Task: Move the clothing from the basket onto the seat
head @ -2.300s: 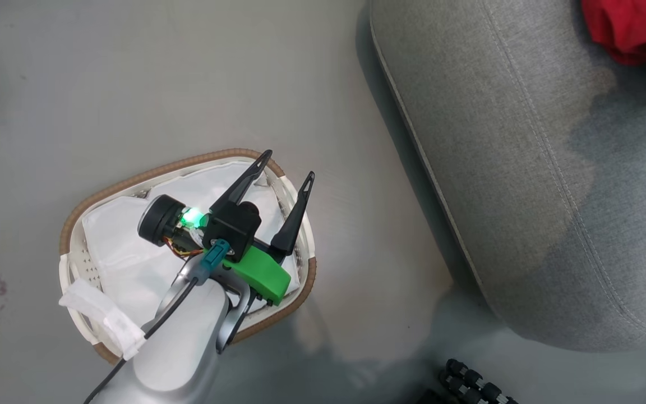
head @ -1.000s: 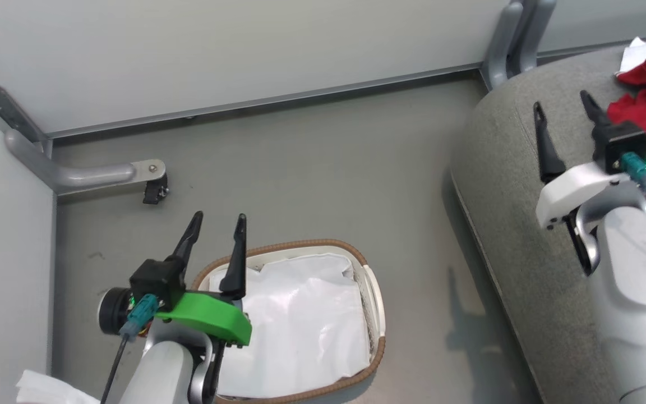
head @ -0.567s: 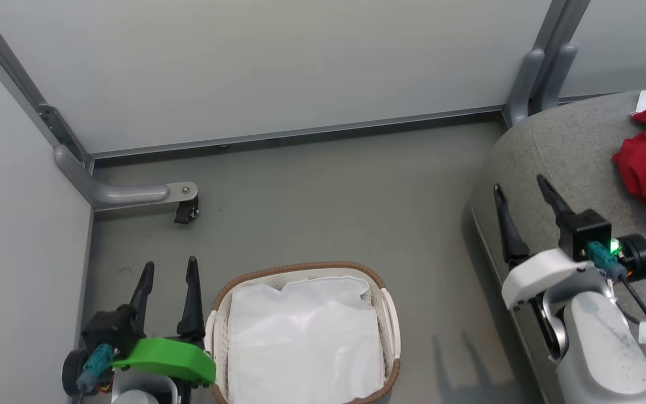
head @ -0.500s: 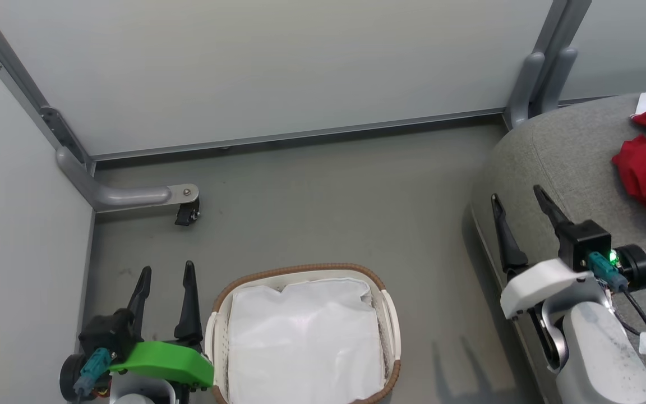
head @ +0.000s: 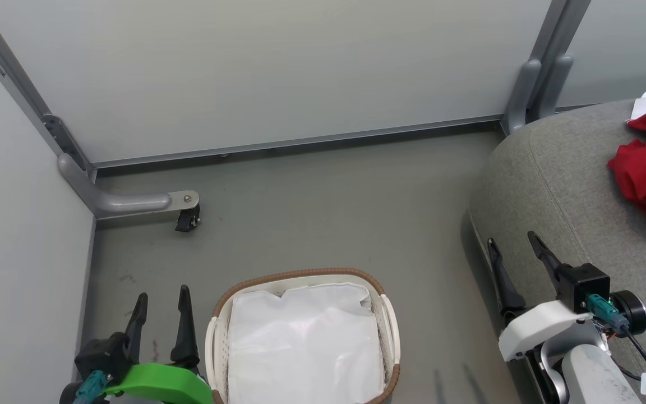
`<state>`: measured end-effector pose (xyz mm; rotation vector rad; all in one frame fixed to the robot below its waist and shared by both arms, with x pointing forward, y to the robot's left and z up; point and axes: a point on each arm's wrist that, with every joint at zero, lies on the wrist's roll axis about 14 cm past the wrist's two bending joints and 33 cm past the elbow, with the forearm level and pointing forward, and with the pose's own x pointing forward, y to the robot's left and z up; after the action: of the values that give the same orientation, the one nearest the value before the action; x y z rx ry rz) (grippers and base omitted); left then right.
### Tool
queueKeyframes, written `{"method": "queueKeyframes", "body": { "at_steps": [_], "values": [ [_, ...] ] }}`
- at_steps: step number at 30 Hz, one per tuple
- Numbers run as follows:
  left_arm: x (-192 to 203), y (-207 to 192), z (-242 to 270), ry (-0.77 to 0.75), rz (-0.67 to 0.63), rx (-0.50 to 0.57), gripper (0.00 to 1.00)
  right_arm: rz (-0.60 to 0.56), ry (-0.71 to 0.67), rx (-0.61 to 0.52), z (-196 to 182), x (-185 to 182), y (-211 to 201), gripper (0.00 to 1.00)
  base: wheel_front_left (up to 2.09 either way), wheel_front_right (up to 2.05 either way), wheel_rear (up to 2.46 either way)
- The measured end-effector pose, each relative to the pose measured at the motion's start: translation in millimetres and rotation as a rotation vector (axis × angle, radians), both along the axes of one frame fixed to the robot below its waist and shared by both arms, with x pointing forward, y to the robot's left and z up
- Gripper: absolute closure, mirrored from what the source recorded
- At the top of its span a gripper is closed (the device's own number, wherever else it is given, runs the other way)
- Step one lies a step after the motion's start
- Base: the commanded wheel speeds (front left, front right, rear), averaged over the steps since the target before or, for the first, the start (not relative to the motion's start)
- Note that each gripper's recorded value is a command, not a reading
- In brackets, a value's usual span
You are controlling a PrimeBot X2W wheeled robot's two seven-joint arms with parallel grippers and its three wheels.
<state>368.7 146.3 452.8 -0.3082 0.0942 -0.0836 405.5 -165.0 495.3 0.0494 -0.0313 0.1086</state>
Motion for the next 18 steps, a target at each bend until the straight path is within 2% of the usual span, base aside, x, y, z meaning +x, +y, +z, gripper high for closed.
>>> {"method": "queueKeyframes", "body": {
  "at_steps": [16,17,18],
  "values": [
    [-7.6,1.7,-1.3,0.006,0.008,-0.007,0.00,0.024,0.006,0.008,-1.4,-4.6,8.4,0.00,0.00,0.00,0.00],
    [-8.1,1.6,-2.5,0.010,0.008,-0.007,1.00,0.024,0.011,0.009,-3.0,-5.1,8.6,1.00,0.00,0.00,0.00],
    [-9.1,1.6,-5.2,0.019,0.009,-0.007,1.00,0.023,0.023,0.011,-7.1,-6.8,8.9,1.00,0.00,0.00,0.00]
  ]
}}
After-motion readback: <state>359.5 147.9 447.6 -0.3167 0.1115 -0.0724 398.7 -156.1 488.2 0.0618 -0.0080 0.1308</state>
